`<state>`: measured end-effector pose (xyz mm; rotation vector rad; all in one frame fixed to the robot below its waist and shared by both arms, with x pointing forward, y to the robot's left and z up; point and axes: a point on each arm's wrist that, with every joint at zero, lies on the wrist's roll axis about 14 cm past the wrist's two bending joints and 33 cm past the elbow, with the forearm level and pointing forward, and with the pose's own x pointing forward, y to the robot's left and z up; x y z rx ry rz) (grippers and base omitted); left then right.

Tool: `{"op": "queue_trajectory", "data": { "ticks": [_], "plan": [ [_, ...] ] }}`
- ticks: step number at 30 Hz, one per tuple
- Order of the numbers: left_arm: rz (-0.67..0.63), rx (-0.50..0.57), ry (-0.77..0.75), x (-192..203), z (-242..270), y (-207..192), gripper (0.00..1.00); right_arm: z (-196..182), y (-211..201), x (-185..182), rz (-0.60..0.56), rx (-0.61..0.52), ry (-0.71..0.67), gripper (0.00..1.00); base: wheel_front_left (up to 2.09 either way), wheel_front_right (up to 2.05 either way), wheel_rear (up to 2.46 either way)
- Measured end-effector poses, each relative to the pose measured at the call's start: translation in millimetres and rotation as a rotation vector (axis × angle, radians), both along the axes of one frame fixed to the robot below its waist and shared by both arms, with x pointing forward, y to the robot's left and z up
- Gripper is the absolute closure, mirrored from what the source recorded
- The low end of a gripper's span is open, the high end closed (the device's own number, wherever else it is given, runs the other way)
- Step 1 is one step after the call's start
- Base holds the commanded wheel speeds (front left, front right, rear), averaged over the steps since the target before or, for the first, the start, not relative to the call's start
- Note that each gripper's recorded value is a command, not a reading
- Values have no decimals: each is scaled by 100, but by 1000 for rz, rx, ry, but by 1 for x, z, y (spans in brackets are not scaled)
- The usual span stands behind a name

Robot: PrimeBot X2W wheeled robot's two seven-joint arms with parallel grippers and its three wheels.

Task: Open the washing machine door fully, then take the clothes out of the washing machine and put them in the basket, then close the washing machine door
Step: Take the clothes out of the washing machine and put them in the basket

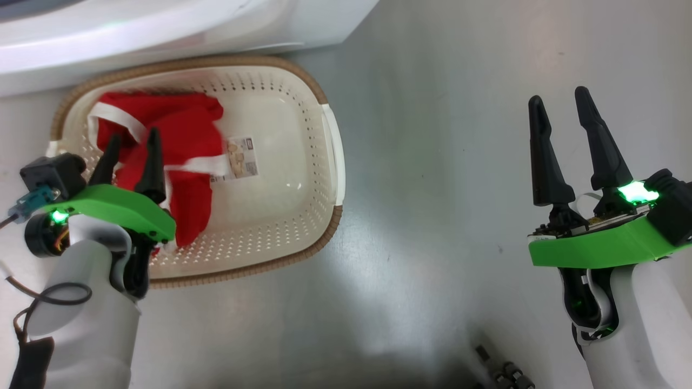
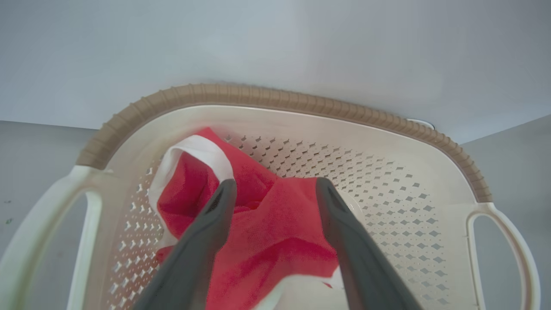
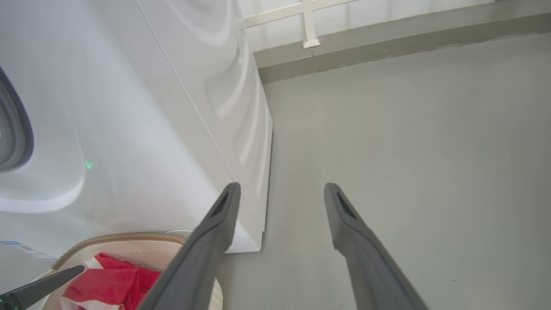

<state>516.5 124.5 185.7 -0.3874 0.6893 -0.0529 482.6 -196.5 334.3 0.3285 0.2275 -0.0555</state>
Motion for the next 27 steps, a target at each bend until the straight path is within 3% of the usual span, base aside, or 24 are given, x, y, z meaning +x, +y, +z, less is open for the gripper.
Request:
{"op": "queue_trajectory", "data": {
  "ticks": [10,27],
  "plan": [
    [42,-6,-79,0,37,12,0,24,1,2,6,-8,-48,0,0,0,0],
    [130,31,-374,-11,158,49,0,70,9,-28,22,-12,-102,0,0,0,0]
  ]
}}
